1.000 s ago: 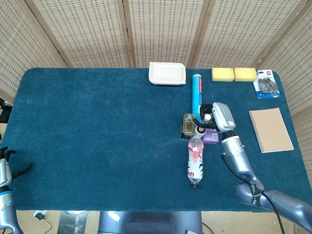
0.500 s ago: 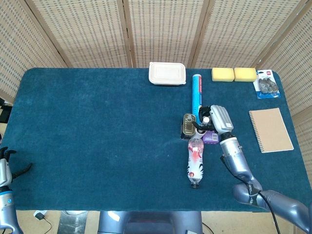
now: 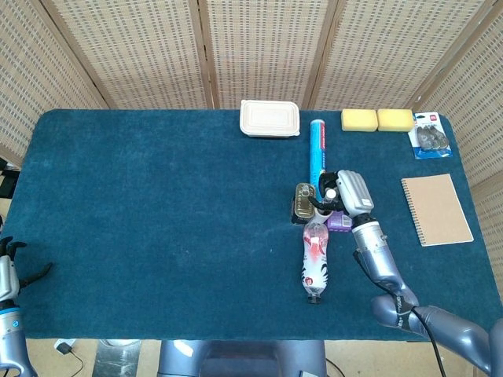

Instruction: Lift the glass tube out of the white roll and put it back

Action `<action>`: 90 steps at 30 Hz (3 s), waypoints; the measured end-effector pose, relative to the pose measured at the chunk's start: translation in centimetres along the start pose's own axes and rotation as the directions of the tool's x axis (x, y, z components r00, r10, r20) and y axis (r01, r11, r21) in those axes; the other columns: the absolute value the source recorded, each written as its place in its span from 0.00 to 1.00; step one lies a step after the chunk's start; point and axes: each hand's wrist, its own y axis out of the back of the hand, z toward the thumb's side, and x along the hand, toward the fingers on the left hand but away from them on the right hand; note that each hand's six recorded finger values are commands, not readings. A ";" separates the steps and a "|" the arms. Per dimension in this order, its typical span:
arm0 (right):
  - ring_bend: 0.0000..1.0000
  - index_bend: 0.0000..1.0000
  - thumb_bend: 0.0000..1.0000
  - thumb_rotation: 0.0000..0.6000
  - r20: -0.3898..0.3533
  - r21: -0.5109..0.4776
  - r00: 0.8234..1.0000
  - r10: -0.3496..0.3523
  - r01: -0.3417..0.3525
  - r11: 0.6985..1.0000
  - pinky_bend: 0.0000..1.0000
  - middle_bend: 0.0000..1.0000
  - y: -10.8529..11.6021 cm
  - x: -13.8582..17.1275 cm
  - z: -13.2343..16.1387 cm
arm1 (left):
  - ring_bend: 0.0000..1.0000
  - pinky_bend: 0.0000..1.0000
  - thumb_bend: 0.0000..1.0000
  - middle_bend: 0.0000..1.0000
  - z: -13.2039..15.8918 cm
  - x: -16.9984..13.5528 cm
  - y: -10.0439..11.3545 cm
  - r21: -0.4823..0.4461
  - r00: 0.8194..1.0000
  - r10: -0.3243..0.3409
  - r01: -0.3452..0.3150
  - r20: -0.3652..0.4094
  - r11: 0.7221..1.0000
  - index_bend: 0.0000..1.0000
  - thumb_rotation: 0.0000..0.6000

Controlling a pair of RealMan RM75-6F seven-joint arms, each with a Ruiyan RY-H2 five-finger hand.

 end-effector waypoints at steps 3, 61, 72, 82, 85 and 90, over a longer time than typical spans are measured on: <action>0.97 0.79 0.28 1.00 0.003 0.006 1.000 0.004 -0.004 1.000 0.88 0.97 -0.2 0.0 -0.2 | 0.08 0.20 0.03 0.18 0.0 0.0 0.0 0.000 1.000 0.000 0.000 0.000 1.000 0.32 0.65; 0.27 0.31 0.19 0.99 -0.030 0.005 0.999 -0.030 0.030 1.000 0.31 0.29 3.3 1.7 -1.2 | 0.08 0.20 0.03 0.18 1.3 0.7 -0.1 0.008 0.999 -0.012 0.012 0.047 1.000 0.32 0.65; 0.26 0.31 0.19 0.99 -0.074 0.048 0.990 -0.117 0.121 0.992 0.30 0.29 7.4 4.5 -0.7 | 0.08 0.20 0.03 0.18 3.1 1.7 -0.2 0.015 0.994 -0.029 0.027 0.109 1.000 0.32 0.66; 0.25 0.30 0.19 0.99 -0.039 0.219 0.989 -0.145 0.150 0.964 0.28 0.29 10.7 8.5 -2.7 | 0.08 0.20 0.03 0.18 5.7 2.8 -0.5 0.029 0.979 -0.055 0.050 0.196 0.998 0.32 0.65; 0.25 0.30 0.19 0.99 -0.022 0.288 0.989 -0.147 0.147 0.946 0.27 0.29 11.8 10.1 -3.2 | 0.08 0.20 0.03 0.18 6.4 3.1 -0.6 0.034 0.974 -0.062 0.056 0.218 0.998 0.32 0.65; 0.24 0.29 0.19 0.99 0.013 0.393 0.989 -0.146 0.130 0.910 0.27 0.28 12.9 13.1 -4.0 | 0.08 0.20 0.03 0.18 7.5 3.4 -0.7 0.042 0.965 -0.072 0.063 0.253 0.997 0.32 0.65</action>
